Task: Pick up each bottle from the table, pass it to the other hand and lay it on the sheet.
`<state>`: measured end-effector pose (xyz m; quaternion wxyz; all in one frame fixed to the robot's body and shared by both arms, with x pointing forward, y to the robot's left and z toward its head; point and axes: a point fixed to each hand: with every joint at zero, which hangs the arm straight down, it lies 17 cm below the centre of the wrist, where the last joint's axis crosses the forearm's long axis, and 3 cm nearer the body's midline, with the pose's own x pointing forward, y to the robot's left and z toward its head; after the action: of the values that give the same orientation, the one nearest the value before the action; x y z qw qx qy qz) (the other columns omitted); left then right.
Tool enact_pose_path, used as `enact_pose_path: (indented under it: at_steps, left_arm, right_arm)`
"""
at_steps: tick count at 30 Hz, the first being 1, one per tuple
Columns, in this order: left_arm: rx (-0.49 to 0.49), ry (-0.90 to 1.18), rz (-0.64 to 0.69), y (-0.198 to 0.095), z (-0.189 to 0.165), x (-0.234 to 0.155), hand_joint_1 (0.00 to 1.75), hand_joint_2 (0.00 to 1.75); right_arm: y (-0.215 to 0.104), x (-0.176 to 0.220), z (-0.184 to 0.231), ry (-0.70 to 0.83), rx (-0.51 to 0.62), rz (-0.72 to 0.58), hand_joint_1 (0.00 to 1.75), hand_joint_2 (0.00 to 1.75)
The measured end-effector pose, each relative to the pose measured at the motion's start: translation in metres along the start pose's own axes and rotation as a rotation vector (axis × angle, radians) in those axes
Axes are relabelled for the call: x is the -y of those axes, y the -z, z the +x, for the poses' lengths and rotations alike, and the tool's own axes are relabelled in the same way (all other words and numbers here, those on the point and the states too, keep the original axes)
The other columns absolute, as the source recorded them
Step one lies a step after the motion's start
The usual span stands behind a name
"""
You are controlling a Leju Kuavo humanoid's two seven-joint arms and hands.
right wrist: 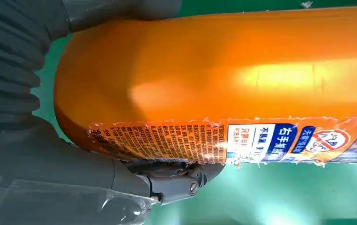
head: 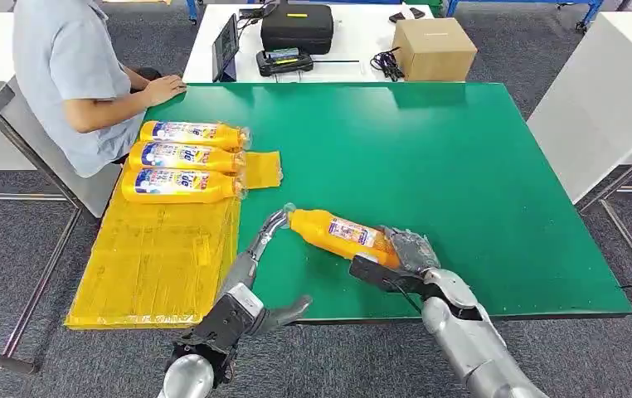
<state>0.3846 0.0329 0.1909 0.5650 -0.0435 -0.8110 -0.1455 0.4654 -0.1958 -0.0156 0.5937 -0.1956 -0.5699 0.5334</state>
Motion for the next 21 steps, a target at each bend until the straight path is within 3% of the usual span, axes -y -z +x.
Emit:
enact_pose_path:
  at_steps: [9,10,13,17,21]
  left_arm:
    - [0.004,-0.001,-0.003,0.0,0.0,0.002,0.0,1.75]
    - [0.01,0.002,0.007,0.001,0.001,0.0,0.0,0.0]
    - [0.022,0.003,0.071,0.002,0.002,-0.014,0.0,0.0]
    - [-0.01,-0.17,0.162,0.005,-0.004,-0.037,0.0,0.0]
    - [-0.016,-0.188,0.182,0.005,-0.006,-0.043,0.0,0.0]
  right_arm:
    - [-0.001,0.005,0.008,0.106,0.034,-0.044,1.75,1.75]
    - [-0.002,0.005,0.012,0.132,0.047,-0.053,1.75,1.75]
    - [-0.005,0.007,0.023,0.21,0.079,-0.08,1.75,1.75]
    - [-0.005,0.011,0.043,0.265,0.11,-0.114,1.75,1.75]
    - [-0.006,0.01,0.052,0.288,0.121,-0.122,1.75,1.75]
